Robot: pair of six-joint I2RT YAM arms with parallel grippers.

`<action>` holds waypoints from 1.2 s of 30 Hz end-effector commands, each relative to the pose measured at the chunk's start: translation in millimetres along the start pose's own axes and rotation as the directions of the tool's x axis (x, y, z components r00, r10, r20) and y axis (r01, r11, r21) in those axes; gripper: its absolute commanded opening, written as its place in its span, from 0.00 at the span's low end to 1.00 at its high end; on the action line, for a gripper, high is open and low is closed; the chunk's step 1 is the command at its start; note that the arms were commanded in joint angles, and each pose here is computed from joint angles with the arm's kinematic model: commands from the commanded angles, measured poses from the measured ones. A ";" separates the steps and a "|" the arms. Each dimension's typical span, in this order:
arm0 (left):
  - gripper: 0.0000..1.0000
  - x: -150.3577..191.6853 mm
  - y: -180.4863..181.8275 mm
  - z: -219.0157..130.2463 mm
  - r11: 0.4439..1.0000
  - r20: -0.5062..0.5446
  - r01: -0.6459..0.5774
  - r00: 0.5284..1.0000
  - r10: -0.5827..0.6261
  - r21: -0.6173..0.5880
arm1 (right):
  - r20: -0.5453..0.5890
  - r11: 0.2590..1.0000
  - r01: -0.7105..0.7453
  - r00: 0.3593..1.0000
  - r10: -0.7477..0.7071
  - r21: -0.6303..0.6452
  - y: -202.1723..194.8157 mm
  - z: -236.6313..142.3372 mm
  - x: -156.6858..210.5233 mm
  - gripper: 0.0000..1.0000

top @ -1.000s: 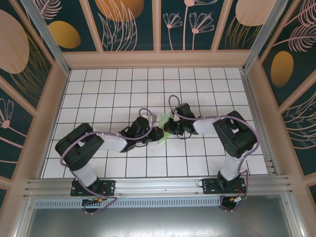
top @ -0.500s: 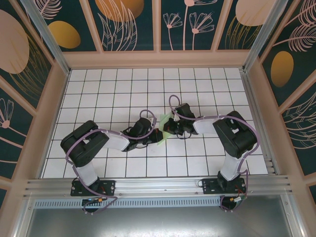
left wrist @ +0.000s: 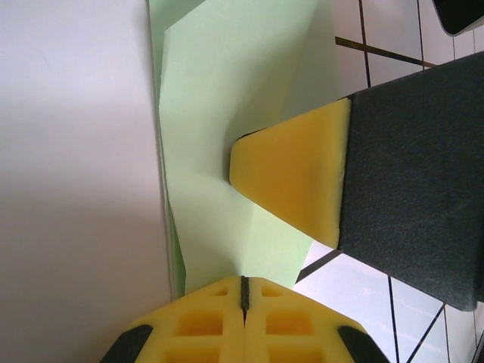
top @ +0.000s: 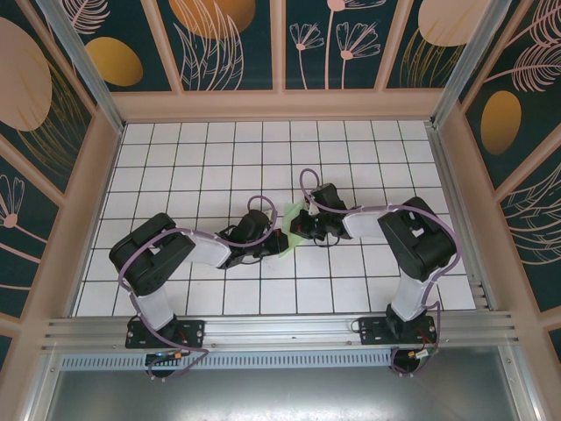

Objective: Fold a paper plane with a square sheet of paper (pick it up from the middle)
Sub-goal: Fourth fold the wing at the center of the table.

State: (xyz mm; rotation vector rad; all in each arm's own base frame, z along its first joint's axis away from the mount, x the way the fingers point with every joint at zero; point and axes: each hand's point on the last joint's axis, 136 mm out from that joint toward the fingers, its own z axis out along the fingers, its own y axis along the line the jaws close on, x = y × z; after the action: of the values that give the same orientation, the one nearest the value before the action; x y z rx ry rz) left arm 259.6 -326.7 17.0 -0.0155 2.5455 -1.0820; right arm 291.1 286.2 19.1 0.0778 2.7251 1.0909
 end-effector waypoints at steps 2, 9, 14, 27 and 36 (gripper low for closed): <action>0.00 24.1 39.4 2.0 0.989 -0.076 0.051 0.995 -0.061 -0.139 | -0.010 0.998 0.057 0.998 -0.057 0.033 -3.9 -3.2 -1.2 0.02; 0.00 51.0 62.3 -10.6 0.979 -0.146 0.057 0.985 -0.086 -0.197 | 0.003 0.983 0.180 0.984 -0.180 0.043 -5.7 -4.4 -17.5 0.02; 0.00 58.5 66.8 -20.2 0.978 -0.158 0.052 0.984 -0.086 -0.202 | 0.056 0.979 0.204 0.977 -0.205 0.018 7.8 -13.3 -26.4 0.02; 0.00 51.8 57.9 -20.0 0.984 -0.149 0.024 0.988 -0.051 -0.174 | 0.097 0.991 0.128 0.988 -0.124 -0.037 30.7 -18.6 6.5 0.00; 0.00 54.6 59.3 -20.6 0.985 -0.159 0.015 0.986 -0.043 -0.175 | 0.008 0.989 0.139 0.990 -0.139 -0.056 31.1 2.8 17.2 0.00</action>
State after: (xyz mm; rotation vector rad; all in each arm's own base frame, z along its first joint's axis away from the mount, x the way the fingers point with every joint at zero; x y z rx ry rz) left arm 242.4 -312.7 15.0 -0.0025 2.5713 -1.0829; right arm 271.1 301.1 33.2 -0.0867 2.6598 1.0849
